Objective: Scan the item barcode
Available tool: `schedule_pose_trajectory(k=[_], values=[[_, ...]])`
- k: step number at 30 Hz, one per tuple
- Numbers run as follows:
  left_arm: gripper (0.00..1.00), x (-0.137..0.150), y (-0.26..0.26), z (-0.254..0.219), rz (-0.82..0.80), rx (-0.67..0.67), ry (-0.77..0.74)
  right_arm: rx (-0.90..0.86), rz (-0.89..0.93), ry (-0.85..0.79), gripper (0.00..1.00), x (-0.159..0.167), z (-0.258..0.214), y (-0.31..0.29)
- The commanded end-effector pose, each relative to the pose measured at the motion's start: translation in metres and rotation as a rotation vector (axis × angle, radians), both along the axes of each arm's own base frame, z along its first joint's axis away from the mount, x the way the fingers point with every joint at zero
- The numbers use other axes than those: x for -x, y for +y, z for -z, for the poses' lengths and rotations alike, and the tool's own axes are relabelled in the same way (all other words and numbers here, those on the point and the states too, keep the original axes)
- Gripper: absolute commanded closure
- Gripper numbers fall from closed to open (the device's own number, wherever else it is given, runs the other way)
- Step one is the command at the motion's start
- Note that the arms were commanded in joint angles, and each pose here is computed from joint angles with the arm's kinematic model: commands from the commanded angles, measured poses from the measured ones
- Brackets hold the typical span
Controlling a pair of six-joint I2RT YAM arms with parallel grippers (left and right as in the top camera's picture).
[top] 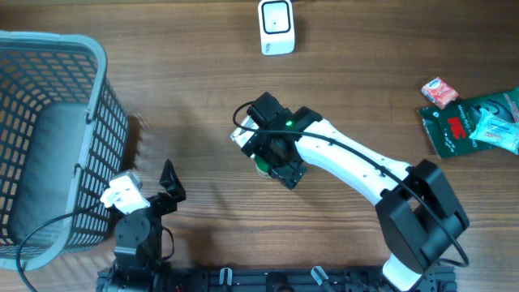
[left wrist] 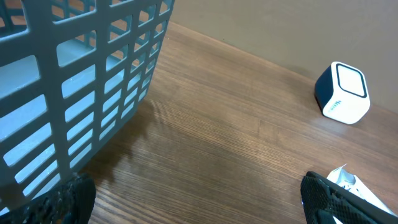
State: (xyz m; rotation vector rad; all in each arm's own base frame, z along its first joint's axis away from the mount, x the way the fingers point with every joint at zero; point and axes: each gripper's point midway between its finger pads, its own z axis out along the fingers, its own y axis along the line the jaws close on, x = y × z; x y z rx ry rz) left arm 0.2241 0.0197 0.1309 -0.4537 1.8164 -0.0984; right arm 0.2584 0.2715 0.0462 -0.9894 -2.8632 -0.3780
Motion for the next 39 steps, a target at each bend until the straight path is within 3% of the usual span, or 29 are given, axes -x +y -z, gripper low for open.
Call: schedule_pose_trajectory(k=[1,4,7,8,10,12,17,19,23,24,25,31,39], values=[[0.0,0.0,0.001,-0.001,-0.006,0.004,-0.008,-0.007,0.166,0.005,0.0,-0.011,0.001,0.005],[0.0,0.0,0.001,-0.001,-0.006,0.004,-0.008,0.009,0.198,0.001,0.03,-0.013,0.003,0.002],[0.0,0.0,0.001,-0.001,-0.006,0.004,-0.008,0.054,0.195,0.034,0.13,-0.005,0.01,-0.006],[0.0,0.0,0.001,-0.001,-0.006,0.004,-0.008,0.063,0.181,0.04,0.22,-0.003,0.012,-0.007],[0.0,0.0,0.001,-0.001,-0.006,0.004,-0.008,0.061,0.113,0.033,0.32,-0.002,0.014,-0.007],[0.0,0.0,0.001,-0.001,-0.006,0.004,-0.008,0.052,0.008,0.017,0.33,0.0,0.013,-0.006],[0.0,0.0,0.001,-0.001,-0.006,0.005,-0.008,0.074,-0.611,-0.043,0.31,0.017,0.015,-0.019],[0.0,0.0,0.001,-0.001,-0.006,0.005,-0.008,0.114,-0.698,0.007,0.31,0.03,0.015,-0.034],[0.0,0.0,0.001,-0.001,-0.006,0.005,-0.008,0.143,-0.723,0.019,0.31,0.032,0.014,-0.042],[0.0,0.0,0.001,-0.001,-0.006,0.004,-0.008,0.143,-0.73,0.018,0.25,0.033,0.013,-0.042],[0.0,0.0,0.001,-0.001,-0.006,0.004,-0.008,0.145,-0.733,0.022,0.0,0.033,0.012,-0.042],[0.0,0.0,0.001,-0.001,-0.006,0.005,-0.008,0.171,-0.548,-0.009,0.0,0.016,0.0,-0.035],[0.0,0.0,0.001,-0.001,-0.006,0.004,-0.008,0.237,-0.529,0.071,0.0,0.019,0.042,-0.043]])
